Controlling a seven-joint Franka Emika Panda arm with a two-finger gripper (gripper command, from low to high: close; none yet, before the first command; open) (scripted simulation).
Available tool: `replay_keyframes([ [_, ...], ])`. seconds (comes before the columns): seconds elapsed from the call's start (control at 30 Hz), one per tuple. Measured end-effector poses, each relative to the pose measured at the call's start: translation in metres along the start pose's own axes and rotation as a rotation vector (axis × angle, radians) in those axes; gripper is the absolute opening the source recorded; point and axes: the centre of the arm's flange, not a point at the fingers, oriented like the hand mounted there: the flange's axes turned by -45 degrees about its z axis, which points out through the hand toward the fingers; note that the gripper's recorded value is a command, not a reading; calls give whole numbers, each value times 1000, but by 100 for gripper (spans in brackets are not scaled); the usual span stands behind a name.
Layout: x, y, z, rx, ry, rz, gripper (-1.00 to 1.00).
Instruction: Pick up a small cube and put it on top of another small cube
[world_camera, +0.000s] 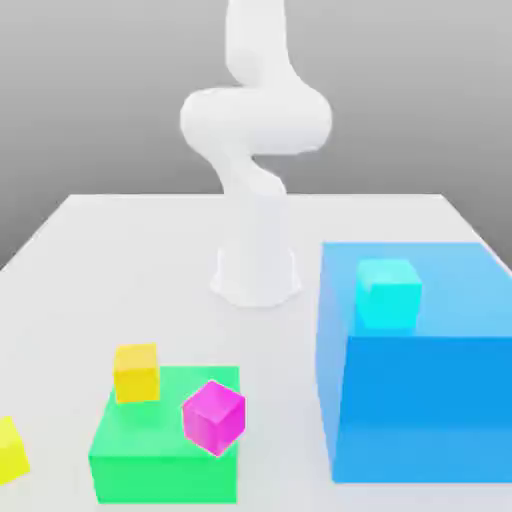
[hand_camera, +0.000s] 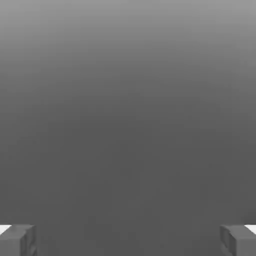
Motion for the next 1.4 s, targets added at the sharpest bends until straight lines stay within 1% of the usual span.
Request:
replay_keyframes([
  [0.23, -6, 69, 121, -52, -172, 182, 0],
  [0.47, -48, 147, 230, -123, -333, 370, 0],
  [0.73, -142, 244, 329, -232, -508, 597, 0],
  [0.93, -235, 301, 385, -320, -638, 746, 0],
  [1.0, -263, 313, 402, -340, -664, 775, 0],
  [1.1, -295, 318, 434, -346, -671, 784, 0],
  [1.13, -303, 319, 441, -346, -672, 785, -100],
  [1.33, -306, 319, 444, -346, -672, 786, -100],
  [1.4, -296, 318, 434, -346, -672, 785, -100],
])
